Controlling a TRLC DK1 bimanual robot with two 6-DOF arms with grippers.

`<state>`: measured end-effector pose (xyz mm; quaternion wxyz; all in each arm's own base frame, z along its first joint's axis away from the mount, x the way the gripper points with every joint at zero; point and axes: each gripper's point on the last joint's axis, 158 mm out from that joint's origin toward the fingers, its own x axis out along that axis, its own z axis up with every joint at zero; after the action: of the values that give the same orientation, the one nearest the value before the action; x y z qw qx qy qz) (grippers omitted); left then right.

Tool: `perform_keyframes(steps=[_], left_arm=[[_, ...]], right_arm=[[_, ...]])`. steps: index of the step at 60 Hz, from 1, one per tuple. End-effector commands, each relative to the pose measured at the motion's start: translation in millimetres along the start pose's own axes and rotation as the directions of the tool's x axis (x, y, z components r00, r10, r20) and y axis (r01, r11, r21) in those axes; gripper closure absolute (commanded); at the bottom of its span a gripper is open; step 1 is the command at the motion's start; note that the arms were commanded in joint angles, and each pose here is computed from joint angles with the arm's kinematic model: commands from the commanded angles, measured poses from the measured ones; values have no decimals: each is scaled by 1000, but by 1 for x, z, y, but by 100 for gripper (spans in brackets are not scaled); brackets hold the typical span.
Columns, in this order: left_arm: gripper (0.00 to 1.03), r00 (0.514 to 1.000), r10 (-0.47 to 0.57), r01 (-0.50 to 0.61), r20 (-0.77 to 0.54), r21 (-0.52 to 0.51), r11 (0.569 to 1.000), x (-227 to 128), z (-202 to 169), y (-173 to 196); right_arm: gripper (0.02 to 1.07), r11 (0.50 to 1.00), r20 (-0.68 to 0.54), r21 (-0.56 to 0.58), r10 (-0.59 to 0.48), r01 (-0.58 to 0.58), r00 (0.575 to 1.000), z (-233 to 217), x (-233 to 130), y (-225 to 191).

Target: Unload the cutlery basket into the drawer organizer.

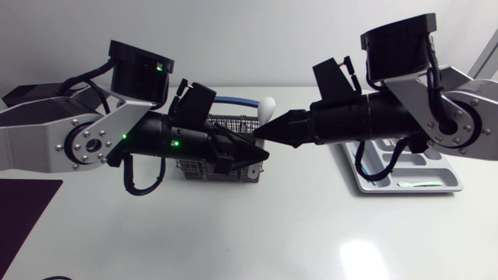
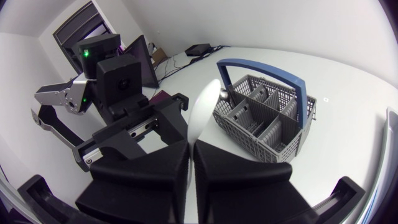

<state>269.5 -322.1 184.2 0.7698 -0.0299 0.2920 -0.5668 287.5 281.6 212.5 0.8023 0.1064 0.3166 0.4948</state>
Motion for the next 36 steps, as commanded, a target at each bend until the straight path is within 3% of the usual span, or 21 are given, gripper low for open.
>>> perform_keyframes(steps=[1, 6, 12, 20, 28, 36], left_arm=[[29, 1000, -22, 22, -10, 1, 1000, -5, -6, -12], [23, 1000, 2, -2, -17, 9, 1000, -15, -4, -9], [23, 998, 56, -56, -20, -3, 998, -29, 0, 7], [23, 976, 202, -199, -86, 37, 979, -41, -10, 39], [23, 937, 327, -319, -121, 81, 944, -53, -17, 66], [23, 917, 377, -370, -132, 78, 926, -62, -20, 81]], right_arm=[[101, 1000, 22, 6, -14, 14, 1000, 3, -7, -4], [101, 999, 11, -13, -37, 38, 999, -3, -13, -13], [101, 995, -17, -55, -82, 81, 996, -13, -25, -29], [101, 967, -39, -152, -212, 204, 977, -33, -56, -71], [101, 896, -24, -252, -383, 365, 923, -53, -109, -132], [101, 811, -25, -342, -513, 474, 858, -71, -160, -187]])
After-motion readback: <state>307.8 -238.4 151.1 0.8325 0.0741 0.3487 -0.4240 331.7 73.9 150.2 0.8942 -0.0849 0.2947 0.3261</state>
